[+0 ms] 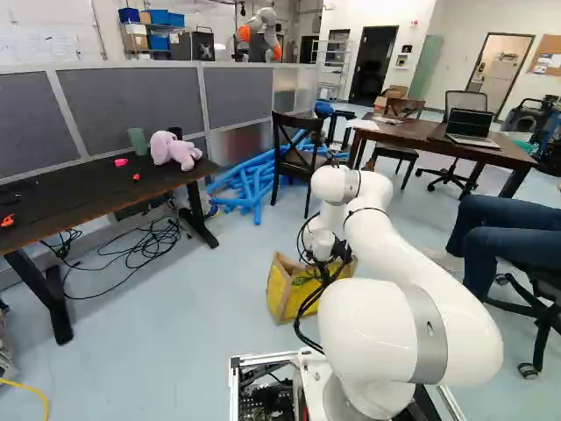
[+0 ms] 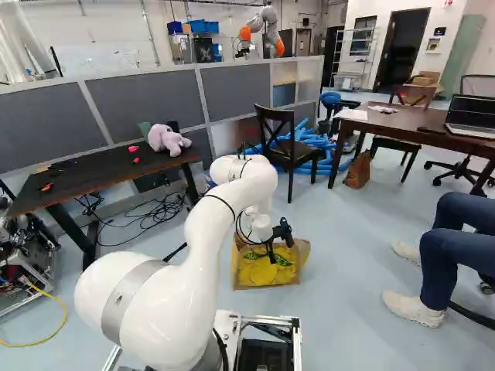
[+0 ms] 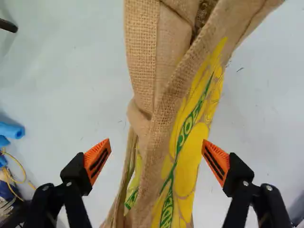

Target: Pick up the bag on the ground and place it on the table

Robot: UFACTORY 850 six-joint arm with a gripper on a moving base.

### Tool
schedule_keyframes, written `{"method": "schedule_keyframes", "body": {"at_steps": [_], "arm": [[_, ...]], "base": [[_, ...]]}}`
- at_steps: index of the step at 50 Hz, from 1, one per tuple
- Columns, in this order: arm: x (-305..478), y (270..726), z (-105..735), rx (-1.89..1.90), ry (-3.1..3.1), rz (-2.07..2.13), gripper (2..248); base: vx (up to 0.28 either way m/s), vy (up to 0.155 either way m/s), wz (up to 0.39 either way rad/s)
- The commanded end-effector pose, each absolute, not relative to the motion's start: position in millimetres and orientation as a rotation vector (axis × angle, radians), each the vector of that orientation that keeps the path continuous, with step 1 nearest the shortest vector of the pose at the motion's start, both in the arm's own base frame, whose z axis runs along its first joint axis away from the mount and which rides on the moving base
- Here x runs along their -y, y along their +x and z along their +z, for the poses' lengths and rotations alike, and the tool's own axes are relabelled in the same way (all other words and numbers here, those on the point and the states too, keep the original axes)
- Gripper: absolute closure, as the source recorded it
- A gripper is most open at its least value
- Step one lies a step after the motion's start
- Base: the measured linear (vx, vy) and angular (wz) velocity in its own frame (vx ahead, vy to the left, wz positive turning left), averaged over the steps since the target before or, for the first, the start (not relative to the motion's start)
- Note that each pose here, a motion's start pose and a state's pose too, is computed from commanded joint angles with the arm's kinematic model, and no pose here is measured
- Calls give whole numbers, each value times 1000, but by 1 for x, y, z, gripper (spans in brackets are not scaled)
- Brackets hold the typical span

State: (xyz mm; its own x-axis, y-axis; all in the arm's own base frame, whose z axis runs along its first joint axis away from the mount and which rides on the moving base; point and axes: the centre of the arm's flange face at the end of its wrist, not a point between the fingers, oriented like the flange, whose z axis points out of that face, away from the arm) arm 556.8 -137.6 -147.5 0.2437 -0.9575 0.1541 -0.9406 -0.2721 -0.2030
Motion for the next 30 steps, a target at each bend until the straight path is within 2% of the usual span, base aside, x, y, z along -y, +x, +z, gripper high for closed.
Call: {"method": "schedule_keyframes", "body": {"at_steps": [3, 4, 8, 9, 13, 14, 19, 20, 24, 25, 29, 30], "arm": [[138, 557, -147, -1852, -2423, -381, 3], [138, 557, -147, -1852, -2423, -381, 23], [138, 557, -147, -1852, -2423, -381, 23], [138, 557, -147, -1852, -2423, -381, 61], [138, 557, -147, -1852, -2423, -381, 61], [138, 557, -147, -1852, -2423, -381, 98], [138, 557, -147, -1852, -2423, -381, 98], [138, 557, -147, -1852, -2423, -381, 135], [138, 557, -147, -1852, -2423, -381, 135], [138, 557, -147, -1852, -2423, -381, 172], [138, 557, -147, -1852, -2423, -381, 172], [138, 557, -147, -1852, -2423, -381, 209]], "base": [[0, 0, 0], [0, 0, 0], [0, 0, 0], [0, 0, 0], [0, 0, 0], [0, 0, 0], [0, 0, 0], [0, 0, 0], [0, 0, 0], [0, 0, 0], [0, 0, 0], [0, 0, 0]]}}
